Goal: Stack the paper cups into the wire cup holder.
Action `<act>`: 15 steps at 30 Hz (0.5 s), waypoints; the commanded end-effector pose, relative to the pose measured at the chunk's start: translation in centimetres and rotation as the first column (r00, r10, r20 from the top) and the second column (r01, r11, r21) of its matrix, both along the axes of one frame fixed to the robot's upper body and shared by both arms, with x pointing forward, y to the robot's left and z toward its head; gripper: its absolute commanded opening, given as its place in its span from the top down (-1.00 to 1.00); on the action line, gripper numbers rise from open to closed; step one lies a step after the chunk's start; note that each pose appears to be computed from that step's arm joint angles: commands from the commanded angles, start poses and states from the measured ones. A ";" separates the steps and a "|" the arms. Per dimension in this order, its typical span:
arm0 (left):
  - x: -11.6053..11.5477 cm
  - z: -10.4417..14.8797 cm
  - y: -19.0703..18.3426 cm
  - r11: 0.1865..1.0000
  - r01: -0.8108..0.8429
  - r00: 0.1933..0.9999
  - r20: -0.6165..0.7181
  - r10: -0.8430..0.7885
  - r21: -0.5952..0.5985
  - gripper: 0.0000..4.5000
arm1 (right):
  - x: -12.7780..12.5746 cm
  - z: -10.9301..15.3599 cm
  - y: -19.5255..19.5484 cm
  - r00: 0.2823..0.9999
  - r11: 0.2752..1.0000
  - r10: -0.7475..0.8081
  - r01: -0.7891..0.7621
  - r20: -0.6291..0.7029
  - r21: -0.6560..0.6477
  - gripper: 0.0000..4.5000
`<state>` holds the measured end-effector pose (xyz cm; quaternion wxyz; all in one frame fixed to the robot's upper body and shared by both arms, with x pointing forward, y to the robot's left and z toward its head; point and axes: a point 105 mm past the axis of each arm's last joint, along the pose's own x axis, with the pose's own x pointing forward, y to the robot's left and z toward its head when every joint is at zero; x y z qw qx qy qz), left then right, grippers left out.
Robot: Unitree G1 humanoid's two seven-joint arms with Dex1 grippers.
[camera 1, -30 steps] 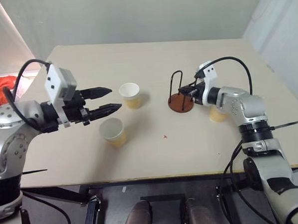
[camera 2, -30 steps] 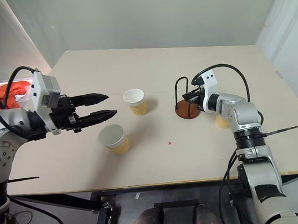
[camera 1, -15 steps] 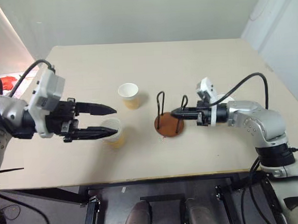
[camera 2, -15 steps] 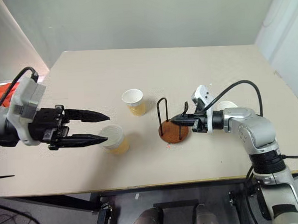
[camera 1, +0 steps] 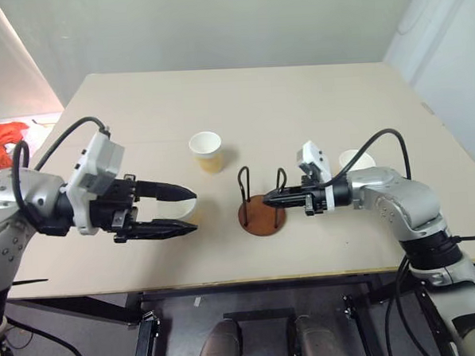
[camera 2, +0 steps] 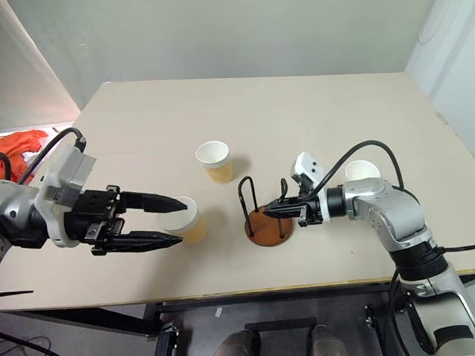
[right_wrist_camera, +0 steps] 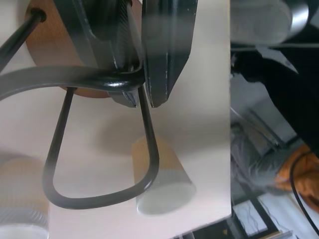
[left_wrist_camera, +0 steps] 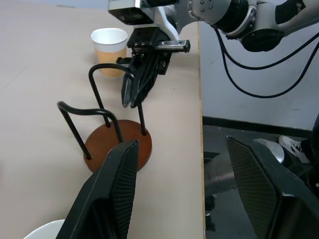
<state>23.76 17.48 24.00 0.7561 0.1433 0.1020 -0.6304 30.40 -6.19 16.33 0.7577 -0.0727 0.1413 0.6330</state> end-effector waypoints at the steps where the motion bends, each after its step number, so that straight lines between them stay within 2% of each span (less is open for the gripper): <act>1: -0.4 0.7 -0.4 1.000 0.012 0.999 0.034 -0.011 -0.009 -0.36 | -0.5 1.0 0.2 0.997 0.998 0.066 -0.066 0.044 -0.014 0.31; 5: -0.2 1.2 -0.7 0.999 0.016 0.998 0.067 -0.014 -0.028 -0.36 | -1.3 0.8 -1.1 0.993 0.992 0.110 -0.107 0.041 -0.074 -0.28; 10: 0.0 2.0 -2.2 0.995 0.072 0.993 0.102 -0.065 -0.070 -0.36 | -3.0 1.8 -5.4 0.985 0.965 0.158 -0.137 0.075 -0.223 -0.99; 12: 0.1 2.1 -2.3 0.995 0.079 0.992 0.108 -0.071 -0.067 -0.36 | -2.9 3.0 -7.3 0.985 0.959 0.129 -0.095 0.115 -0.268 -0.99; 15: 1.0 3.0 -2.3 0.995 0.057 0.987 0.158 -0.044 -0.078 -0.36 | -2.2 6.7 -10.3 0.966 0.939 0.057 0.035 0.254 -0.343 -0.99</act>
